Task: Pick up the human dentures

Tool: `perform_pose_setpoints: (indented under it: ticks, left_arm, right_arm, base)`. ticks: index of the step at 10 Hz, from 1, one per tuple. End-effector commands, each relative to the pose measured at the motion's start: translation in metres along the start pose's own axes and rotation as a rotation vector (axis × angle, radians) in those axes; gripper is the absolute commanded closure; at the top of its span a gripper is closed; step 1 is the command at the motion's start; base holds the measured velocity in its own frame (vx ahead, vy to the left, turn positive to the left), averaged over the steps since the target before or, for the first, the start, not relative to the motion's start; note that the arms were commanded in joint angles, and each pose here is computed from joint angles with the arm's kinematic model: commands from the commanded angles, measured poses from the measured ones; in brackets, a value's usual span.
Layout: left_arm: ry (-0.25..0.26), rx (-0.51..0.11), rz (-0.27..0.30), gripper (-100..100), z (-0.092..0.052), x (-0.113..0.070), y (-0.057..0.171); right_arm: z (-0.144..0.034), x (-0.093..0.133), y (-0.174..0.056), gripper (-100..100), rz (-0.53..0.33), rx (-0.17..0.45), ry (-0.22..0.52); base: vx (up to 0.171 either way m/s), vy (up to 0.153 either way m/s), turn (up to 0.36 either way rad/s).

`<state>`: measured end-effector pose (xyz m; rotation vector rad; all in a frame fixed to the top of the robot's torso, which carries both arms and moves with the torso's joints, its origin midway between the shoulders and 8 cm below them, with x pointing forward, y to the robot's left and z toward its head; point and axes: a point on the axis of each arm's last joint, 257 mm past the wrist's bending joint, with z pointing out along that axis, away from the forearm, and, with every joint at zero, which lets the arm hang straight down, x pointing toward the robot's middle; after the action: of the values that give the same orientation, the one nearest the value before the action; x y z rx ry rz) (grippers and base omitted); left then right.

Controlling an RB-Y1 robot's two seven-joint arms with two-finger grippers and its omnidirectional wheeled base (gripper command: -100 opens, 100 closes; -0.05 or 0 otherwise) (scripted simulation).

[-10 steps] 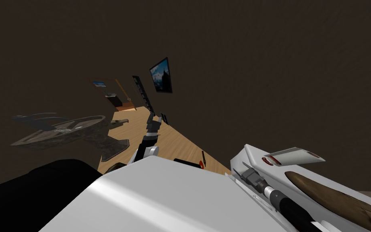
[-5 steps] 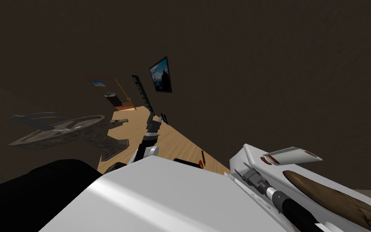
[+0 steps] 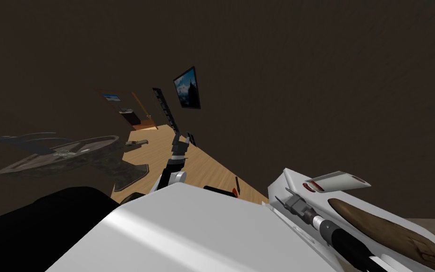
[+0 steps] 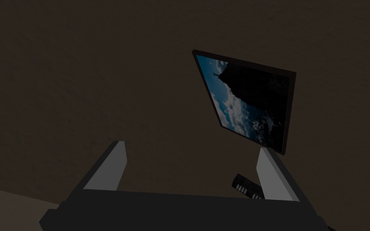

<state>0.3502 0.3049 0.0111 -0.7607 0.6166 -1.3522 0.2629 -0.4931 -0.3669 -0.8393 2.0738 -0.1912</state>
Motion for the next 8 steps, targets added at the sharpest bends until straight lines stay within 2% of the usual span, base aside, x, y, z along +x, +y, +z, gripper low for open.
perform_pose_setpoints:
  ticks: [1, 8]
  left_arm:
    - [0.0, 0.0, 0.0, 0, 0.0, 0.0, 0.0]
    - [0.0, 0.0, 0.0, 0, 0.0, 0.0, 0.0]
  right_arm:
    - [-0.002, -0.008, -0.009, -100, -0.033, -0.003, -0.007]
    - [-0.006, -0.048, -0.039, -100, -0.211, -0.029, -0.031]
  base:
    - [0.04, -0.069, -0.059]
    - [0.04, -0.045, -0.067]
